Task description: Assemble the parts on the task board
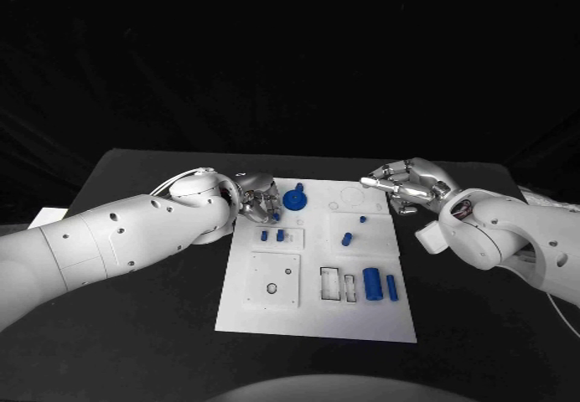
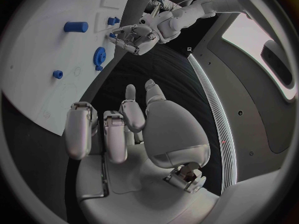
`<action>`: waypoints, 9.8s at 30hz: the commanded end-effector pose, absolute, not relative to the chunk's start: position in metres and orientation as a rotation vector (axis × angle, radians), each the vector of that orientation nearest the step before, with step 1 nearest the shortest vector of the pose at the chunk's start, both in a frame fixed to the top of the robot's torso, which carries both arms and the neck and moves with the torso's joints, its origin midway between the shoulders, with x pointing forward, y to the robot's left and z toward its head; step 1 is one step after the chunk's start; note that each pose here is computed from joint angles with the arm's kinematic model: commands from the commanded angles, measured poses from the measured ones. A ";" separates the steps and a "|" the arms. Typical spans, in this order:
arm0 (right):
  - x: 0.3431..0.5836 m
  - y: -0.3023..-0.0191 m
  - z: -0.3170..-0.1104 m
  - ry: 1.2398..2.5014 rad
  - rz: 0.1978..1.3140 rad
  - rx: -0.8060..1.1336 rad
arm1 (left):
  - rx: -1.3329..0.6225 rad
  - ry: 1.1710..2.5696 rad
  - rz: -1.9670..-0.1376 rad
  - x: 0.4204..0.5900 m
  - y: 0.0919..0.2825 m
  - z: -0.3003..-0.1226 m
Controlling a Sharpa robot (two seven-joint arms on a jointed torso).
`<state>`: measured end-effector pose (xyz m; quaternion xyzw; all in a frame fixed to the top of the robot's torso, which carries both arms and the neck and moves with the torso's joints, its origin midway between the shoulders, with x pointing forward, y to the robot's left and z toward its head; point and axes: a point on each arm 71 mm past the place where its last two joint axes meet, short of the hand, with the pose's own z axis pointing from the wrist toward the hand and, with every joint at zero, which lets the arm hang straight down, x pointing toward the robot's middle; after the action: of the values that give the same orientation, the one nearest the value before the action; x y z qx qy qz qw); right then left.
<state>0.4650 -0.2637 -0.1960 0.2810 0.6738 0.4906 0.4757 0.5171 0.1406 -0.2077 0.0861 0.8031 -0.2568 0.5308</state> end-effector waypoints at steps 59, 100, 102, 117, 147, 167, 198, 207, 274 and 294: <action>0.475 -0.290 -0.200 1.733 0.952 0.360 | -0.748 1.595 -1.303 0.514 0.211 -0.176; 0.464 -0.228 -0.194 1.753 0.387 -0.474 | -1.274 1.389 -1.603 0.477 0.235 -0.176; 0.464 -0.226 -0.197 1.760 0.394 -0.474 | -1.274 1.390 -1.604 0.477 0.235 -0.176; 0.469 -0.220 -0.205 1.764 0.399 -0.470 | -1.272 1.401 -1.604 0.476 0.234 -0.176; 0.472 -0.214 -0.221 1.845 0.372 -0.500 | -1.268 1.419 -1.600 0.476 0.233 -0.177; 0.470 -0.208 -0.219 1.758 0.378 -0.486 | -1.264 1.421 -1.591 0.476 0.234 -0.177; 0.452 -0.213 -0.187 1.682 0.446 -0.436 | -1.259 1.421 -1.577 0.477 0.236 -0.178; 0.434 -0.191 -0.170 1.631 0.552 -0.449 | -1.260 1.423 -1.579 0.477 0.236 -0.179; 0.396 -0.077 -0.239 1.777 0.775 -0.629 | -1.257 1.444 -1.605 0.474 0.226 -0.179; 0.394 -0.069 -0.242 1.787 0.751 -0.651 | -1.258 1.447 -1.605 0.474 0.226 -0.179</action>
<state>0.3944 -0.0682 -0.2381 -0.2644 0.7385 0.3283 0.5262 0.4746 0.2286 -0.1805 -0.4837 0.5478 -0.6022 0.3215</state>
